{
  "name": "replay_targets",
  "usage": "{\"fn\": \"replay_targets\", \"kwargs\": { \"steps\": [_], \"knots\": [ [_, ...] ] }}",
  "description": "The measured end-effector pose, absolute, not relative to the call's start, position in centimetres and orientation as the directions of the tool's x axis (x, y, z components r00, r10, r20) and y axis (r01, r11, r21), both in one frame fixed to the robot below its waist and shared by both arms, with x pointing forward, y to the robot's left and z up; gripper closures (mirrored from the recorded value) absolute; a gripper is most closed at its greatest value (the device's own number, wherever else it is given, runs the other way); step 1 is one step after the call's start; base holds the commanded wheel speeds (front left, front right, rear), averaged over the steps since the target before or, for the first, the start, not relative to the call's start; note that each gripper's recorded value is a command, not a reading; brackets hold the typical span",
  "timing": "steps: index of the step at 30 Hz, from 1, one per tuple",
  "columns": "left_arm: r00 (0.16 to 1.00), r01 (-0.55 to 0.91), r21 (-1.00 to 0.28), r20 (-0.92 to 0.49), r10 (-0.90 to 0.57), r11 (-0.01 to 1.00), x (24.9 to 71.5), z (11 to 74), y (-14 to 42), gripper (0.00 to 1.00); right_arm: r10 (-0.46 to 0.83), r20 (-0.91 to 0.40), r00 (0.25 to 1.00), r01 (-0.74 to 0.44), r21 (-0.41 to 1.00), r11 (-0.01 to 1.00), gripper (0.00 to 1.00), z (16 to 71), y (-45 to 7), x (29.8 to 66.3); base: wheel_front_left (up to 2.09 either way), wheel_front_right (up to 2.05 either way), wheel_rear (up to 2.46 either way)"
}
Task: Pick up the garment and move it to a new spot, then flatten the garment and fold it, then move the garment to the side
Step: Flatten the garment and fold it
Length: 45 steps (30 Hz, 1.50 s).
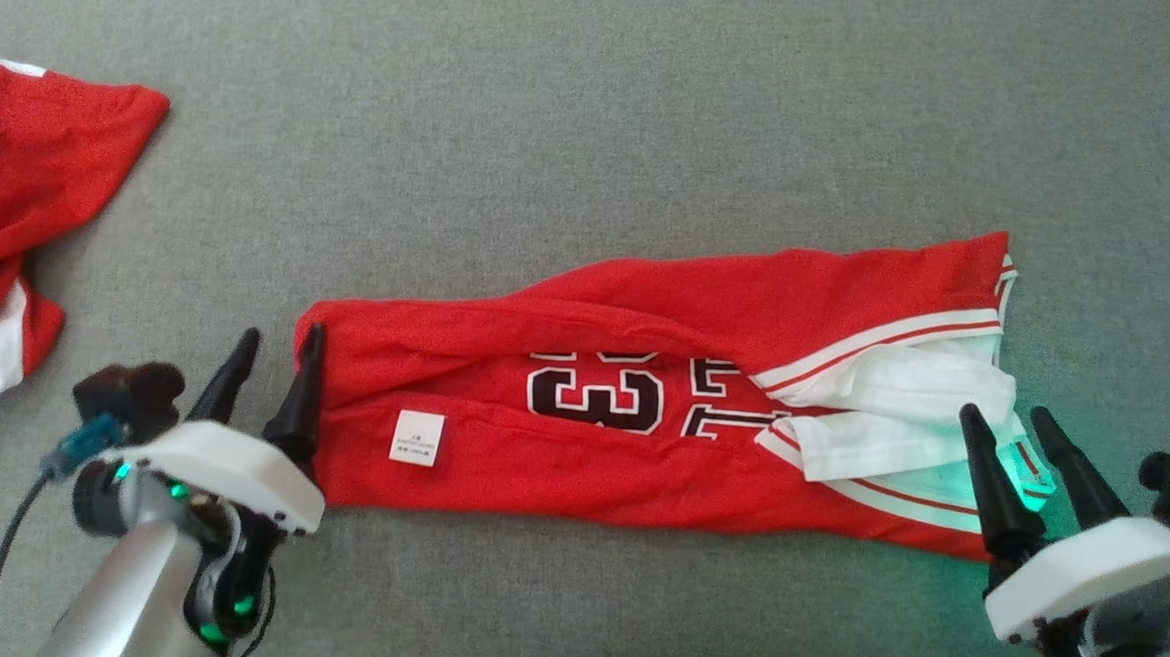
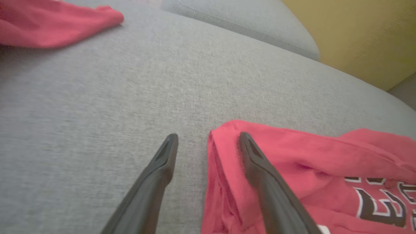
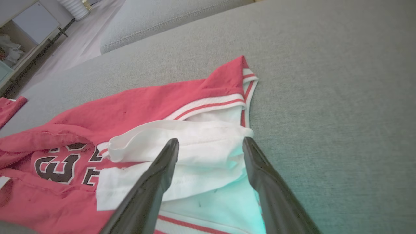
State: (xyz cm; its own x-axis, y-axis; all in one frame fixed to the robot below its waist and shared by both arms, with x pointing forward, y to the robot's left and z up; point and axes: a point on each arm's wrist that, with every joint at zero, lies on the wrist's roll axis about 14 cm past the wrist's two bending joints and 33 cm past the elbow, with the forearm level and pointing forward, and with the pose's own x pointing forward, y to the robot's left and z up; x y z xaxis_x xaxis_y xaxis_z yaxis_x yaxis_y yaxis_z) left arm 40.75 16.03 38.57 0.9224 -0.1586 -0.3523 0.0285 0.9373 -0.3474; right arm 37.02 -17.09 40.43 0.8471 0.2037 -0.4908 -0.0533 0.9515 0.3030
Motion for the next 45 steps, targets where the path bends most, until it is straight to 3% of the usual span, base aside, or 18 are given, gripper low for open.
{"fn": "replay_targets", "kwargs": {
  "steps": [8,14,18,34,45],
  "knots": [
    [0.978,0.017,-0.202,-0.199,-0.058,0.979,39.6,42.8,16.8,0.0,0.14,-0.246,0.959,-0.094,0.19,0.977,0.0,46.8,-17.6,38.3,0.0,0.0,0.0],
    [0.997,0.057,-0.154,-0.037,-0.064,0.986,39.3,47.8,15.8,0.0,0.151,-0.105,0.983,-0.139,0.119,0.983,0.0,50.4,-16.7,38.6,0.0,0.0,0.0],
    [0.997,0.066,-0.143,-0.031,-0.071,0.987,38.4,48.1,15.4,0.0,0.164,-0.078,0.983,-0.156,0.107,0.982,0.0,51.1,-16.2,38.5,0.0,0.0,0.0],
    [0.997,0.05,-0.142,-0.049,-0.057,0.989,38.0,47.6,15.5,0.0,0.165,-0.13,0.978,-0.147,0.143,0.979,0.0,49.2,-15.9,38.4,0.0,0.0,0.0],
    [0.996,0.057,-0.166,-0.055,-0.067,0.985,39.6,47.1,15.2,0.0,0.084,-0.435,0.897,-0.019,0.151,0.988,0.0,39.9,-18.9,39.1,0.0,0.0,0.0]
  ]
}}
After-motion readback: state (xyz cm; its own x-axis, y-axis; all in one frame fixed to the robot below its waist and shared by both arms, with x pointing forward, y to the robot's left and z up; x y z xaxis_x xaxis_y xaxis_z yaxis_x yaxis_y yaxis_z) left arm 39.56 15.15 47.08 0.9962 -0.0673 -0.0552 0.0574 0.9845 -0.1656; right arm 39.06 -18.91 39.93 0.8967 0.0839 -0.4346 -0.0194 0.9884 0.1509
